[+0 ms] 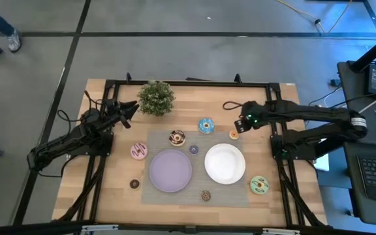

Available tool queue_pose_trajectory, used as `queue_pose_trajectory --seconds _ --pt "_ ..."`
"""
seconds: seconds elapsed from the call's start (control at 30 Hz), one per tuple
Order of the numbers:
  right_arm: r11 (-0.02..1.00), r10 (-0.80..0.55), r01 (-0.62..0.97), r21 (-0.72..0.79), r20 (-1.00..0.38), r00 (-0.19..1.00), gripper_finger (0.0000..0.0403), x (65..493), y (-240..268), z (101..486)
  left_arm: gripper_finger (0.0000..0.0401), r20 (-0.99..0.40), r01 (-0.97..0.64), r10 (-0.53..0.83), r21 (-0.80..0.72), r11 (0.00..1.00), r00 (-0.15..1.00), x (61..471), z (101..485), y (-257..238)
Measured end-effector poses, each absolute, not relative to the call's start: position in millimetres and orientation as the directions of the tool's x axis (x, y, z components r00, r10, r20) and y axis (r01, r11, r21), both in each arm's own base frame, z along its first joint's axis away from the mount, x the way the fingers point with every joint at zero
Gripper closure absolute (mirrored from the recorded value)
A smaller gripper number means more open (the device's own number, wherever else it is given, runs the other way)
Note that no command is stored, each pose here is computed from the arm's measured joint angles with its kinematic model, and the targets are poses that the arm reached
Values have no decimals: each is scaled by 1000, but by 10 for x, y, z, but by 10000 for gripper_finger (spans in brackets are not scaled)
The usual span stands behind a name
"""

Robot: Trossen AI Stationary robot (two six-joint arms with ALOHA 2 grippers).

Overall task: Pick & Place donuts
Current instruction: Put the small orange donut on the white plate

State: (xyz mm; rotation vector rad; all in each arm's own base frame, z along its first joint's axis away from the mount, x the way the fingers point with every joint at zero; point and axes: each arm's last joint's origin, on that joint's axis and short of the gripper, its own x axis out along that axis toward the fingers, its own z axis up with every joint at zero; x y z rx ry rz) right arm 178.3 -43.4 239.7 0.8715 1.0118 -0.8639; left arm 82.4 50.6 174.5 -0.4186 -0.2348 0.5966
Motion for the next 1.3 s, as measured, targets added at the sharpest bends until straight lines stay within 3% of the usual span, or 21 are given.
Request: queue_pose_trajectory --seconds 0.2,0.57,0.87,1.3 --pt "396 -160 909 127 -966 204 247 1995 -478 2168 250 94 -491 587 -452 745 804 824 1745 506" --pt "495 -69 869 25 -995 68 247 2220 -572 1763 252 93 -491 587 -452 745 805 824 1745 506" --pt "493 -77 869 37 -993 86 247 2243 -701 1721 247 89 -492 586 -452 745 806 825 1741 506" --pt "488 24 868 87 -996 86 247 2126 -655 1518 247 77 -496 586 -449 743 807 826 1729 506"
